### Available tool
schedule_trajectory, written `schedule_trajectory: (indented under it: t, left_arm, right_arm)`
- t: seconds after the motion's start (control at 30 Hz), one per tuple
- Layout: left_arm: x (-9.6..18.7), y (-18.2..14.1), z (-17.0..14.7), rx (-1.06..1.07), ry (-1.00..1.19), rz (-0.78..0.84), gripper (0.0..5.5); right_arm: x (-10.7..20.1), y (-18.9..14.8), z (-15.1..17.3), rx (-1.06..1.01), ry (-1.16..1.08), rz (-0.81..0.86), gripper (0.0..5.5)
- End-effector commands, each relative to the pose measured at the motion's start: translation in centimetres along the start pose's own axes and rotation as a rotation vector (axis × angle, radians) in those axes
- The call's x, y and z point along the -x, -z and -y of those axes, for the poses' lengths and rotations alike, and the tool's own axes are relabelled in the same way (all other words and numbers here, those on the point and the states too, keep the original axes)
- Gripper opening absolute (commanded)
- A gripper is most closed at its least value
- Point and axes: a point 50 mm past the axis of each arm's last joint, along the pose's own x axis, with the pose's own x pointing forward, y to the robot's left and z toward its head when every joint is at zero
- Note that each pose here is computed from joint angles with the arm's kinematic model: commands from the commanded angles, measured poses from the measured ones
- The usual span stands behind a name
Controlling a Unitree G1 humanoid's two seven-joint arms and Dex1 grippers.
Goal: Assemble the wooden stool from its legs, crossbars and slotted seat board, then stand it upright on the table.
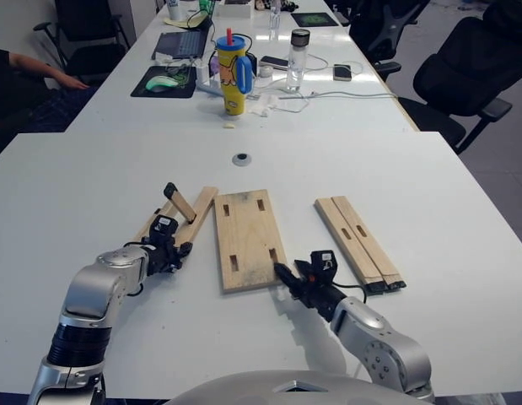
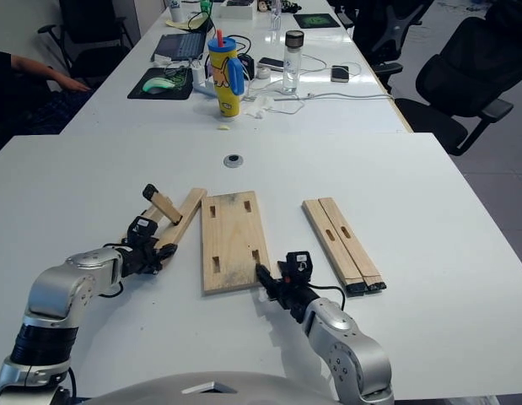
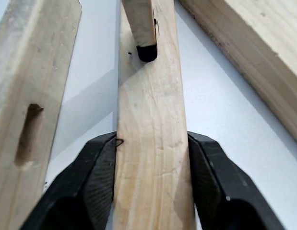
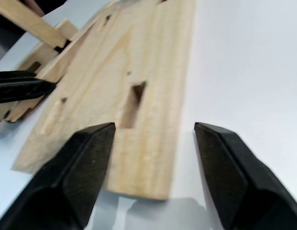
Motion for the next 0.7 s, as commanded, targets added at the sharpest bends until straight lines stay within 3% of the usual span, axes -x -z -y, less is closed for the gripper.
schedule_trajectory:
  t: [0.03,0.1,0.2,0.4,0.57,0.7]
  left_arm:
    - [-0.9,0.3,0.5,0.052,0.01,-0.012,2.04]
    - [-0.8,-2.0,0.3,0.096,0.015,0.137,2.04]
    - [-0.3,-5.2,0.6,0.151,0.049,0.338,2.04]
    - [2.2,-11.3,1.0,0.198,0.354,0.692,2.04]
    - [3.2,-12.8,1.5,0.126,0.671,0.716,2.04]
    - [3.6,-12.9,2.3,0.038,0.867,0.624,2.04]
  right_arm:
    - [0.5,-4.1,-0.7,0.132,-0.03,0.168,3.07]
    - [1.1,-6.5,-1.0,0.183,-0.042,0.309,3.07]
    - [1.8,-7.9,0.0,0.104,-0.083,0.376,3.07]
    - [2.4,-10.8,3.2,0.07,-0.317,0.396,3.97]
    - [2.9,-14.6,4.2,-0.013,-0.631,0.388,4.75]
    - [3.7,-17.2,3.3,-0.046,-0.803,0.409,5.38]
